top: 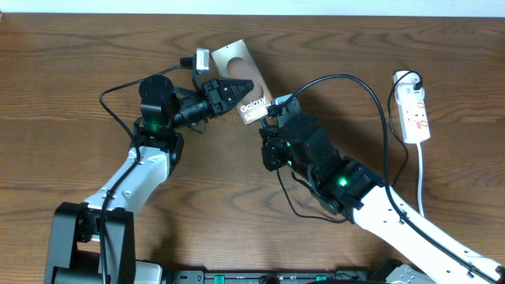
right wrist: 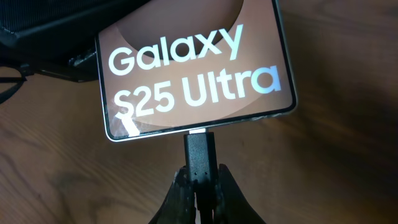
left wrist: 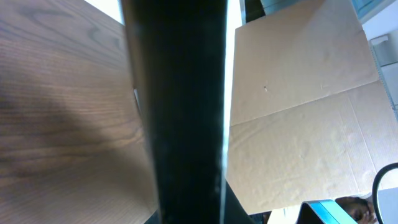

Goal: Plug charger to phone and switch on socket

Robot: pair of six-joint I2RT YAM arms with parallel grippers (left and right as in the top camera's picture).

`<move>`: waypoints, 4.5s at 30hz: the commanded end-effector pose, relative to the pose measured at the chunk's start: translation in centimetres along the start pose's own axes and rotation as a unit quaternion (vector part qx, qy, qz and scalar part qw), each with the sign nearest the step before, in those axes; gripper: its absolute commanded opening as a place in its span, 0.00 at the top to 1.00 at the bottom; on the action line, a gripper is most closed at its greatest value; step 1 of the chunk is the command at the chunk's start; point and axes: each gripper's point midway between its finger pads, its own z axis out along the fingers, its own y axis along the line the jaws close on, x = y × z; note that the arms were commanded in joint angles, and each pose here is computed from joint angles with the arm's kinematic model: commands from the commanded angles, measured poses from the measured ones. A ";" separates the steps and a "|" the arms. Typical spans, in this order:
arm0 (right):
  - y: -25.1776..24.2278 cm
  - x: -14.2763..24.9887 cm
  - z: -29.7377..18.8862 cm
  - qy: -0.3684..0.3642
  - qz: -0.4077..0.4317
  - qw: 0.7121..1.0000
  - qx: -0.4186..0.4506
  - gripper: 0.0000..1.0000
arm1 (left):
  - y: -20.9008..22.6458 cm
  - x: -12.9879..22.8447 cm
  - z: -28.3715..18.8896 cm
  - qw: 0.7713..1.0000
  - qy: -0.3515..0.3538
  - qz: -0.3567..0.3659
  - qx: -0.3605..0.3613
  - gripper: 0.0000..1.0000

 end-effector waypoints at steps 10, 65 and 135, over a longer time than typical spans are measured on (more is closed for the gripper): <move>2.4 -8.4 -2.2 -0.142 0.001 0.989 -0.044 0.99 | -1.8 6.1 0.4 0.989 0.131 0.034 0.061 0.93; -2.8 -3.1 -12.3 -0.062 0.028 0.996 0.052 0.05 | 6.5 6.6 -0.2 0.989 0.096 0.023 -0.110 0.93; -7.0 2.9 -12.4 0.039 0.122 0.978 0.164 0.01 | 18.8 12.1 1.9 0.950 0.202 -0.019 -0.237 0.59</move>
